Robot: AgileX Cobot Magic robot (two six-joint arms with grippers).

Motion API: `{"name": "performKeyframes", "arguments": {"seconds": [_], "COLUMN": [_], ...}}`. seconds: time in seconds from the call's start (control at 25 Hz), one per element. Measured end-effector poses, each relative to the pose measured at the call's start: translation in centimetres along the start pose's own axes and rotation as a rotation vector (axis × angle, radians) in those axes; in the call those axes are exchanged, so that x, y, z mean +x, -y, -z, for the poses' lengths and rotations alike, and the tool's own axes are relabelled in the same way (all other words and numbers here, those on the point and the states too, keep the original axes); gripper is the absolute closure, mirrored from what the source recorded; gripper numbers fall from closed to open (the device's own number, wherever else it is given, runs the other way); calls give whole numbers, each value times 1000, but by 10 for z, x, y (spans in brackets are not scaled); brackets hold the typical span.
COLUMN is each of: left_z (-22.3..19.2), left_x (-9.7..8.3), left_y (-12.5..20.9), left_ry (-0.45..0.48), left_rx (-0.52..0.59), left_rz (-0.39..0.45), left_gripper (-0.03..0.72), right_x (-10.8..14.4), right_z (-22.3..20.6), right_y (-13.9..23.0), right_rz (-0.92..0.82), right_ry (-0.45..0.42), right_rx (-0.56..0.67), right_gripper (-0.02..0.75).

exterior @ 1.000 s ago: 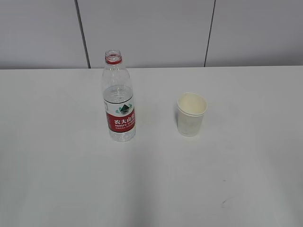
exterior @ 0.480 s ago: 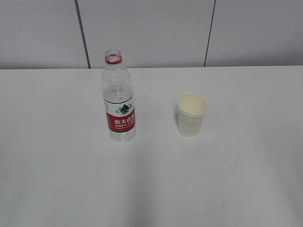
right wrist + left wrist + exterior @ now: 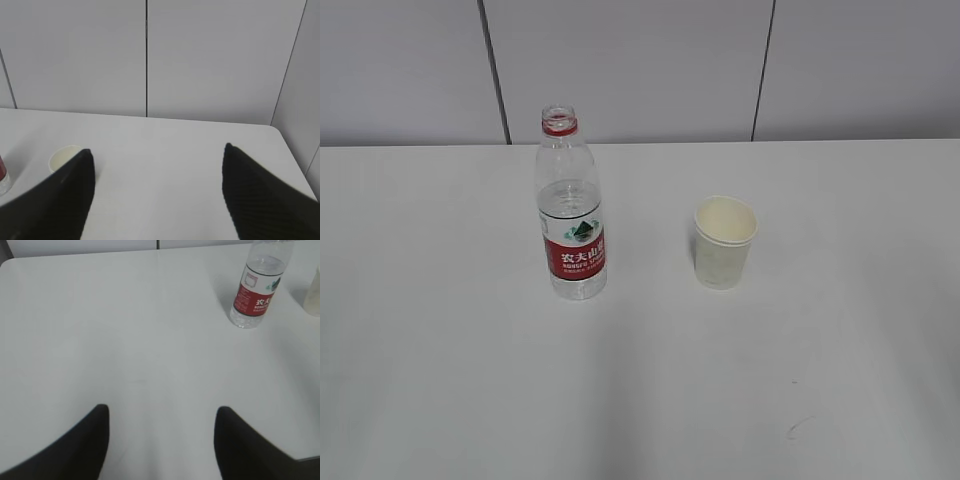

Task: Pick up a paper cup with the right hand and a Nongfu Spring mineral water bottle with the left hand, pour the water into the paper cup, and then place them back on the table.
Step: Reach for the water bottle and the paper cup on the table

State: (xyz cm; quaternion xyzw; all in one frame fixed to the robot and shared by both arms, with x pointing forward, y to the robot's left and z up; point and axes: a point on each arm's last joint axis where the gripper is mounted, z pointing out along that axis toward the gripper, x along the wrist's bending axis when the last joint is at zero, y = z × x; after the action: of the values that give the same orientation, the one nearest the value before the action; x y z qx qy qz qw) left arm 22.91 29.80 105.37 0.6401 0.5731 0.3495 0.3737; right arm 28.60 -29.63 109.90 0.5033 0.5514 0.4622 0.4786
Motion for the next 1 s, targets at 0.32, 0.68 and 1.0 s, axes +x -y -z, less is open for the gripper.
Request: {"name": "performKeyframes", "arguments": {"seconds": [0.32, 0.68, 1.0], "left_z": [4, 1, -33], "left_x": [3, 6, 7], "left_y": [-7, -27, -20], "left_ry": [-37, -78, -82], "left_rx": [-54, -325, -492], "left_rz": [-18, -41, -49], "left_gripper": [265, 265, 265], "right_x": [-1, -2, -2], "right_z": [-20, -46, -61], "right_y": [2, 3, 5], "right_rz": [1, 0, 0], "right_ry": [4, 4, 4], "right_rx": [3, 52, 86], "right_gripper": [150, 150, 150]}}
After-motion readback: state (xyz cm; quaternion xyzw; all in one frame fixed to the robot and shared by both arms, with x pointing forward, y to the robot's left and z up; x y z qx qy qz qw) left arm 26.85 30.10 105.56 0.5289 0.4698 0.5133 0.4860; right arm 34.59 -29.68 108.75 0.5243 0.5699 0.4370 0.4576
